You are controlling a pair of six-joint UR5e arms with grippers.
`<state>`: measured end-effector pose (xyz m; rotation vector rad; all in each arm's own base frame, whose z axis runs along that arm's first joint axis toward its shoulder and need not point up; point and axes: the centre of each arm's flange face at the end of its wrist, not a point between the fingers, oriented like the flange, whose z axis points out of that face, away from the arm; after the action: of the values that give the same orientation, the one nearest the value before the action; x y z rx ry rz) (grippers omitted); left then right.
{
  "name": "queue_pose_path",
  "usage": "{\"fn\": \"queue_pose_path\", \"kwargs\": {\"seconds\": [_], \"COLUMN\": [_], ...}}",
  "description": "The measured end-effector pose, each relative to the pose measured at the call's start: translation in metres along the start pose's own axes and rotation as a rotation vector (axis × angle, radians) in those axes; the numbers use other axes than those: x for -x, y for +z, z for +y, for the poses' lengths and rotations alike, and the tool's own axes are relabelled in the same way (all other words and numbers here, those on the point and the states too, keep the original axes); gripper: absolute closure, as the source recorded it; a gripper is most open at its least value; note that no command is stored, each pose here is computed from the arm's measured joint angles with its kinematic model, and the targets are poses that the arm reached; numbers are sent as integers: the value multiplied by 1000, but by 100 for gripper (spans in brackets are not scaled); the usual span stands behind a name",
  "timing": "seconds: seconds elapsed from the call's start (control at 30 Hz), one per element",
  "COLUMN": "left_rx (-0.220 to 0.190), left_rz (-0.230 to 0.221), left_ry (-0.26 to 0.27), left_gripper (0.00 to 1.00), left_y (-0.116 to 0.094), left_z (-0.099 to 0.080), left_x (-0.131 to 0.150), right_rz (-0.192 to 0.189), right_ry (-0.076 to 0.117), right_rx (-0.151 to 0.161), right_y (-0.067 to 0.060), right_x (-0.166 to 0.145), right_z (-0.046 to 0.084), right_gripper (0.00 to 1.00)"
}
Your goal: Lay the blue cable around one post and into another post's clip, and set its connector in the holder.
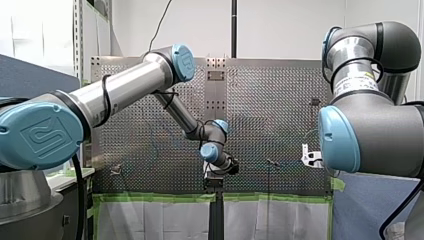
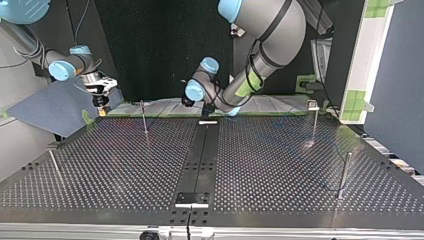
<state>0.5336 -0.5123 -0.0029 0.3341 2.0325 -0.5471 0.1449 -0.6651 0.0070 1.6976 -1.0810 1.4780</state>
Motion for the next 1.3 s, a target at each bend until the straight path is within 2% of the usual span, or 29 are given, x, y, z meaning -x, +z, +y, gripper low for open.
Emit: {"fn": "queue_pose_path", "kwargs": {"seconds": [0.27, 0.7, 1.03, 1.3], "left_rx": [23, 7, 19, 28], "left_rz": [22, -46, -57, -65], "left_ry": [0, -46, -63, -68], "left_gripper": [100, 100, 100, 100], "left_y": [17, 35, 38, 39], "left_z": [11, 12, 25, 33], "left_x": [-14, 18, 26, 30], "right_rz": [9, 39, 75, 91], "right_ry": [-5, -23, -39, -41], "right_rx": [13, 37, 80, 109], "right_y": [1, 5, 9, 11], "right_x": [-1, -3, -4, 1], "right_z": [2, 5, 10, 14], "right_gripper": [100, 100, 100, 100]}}
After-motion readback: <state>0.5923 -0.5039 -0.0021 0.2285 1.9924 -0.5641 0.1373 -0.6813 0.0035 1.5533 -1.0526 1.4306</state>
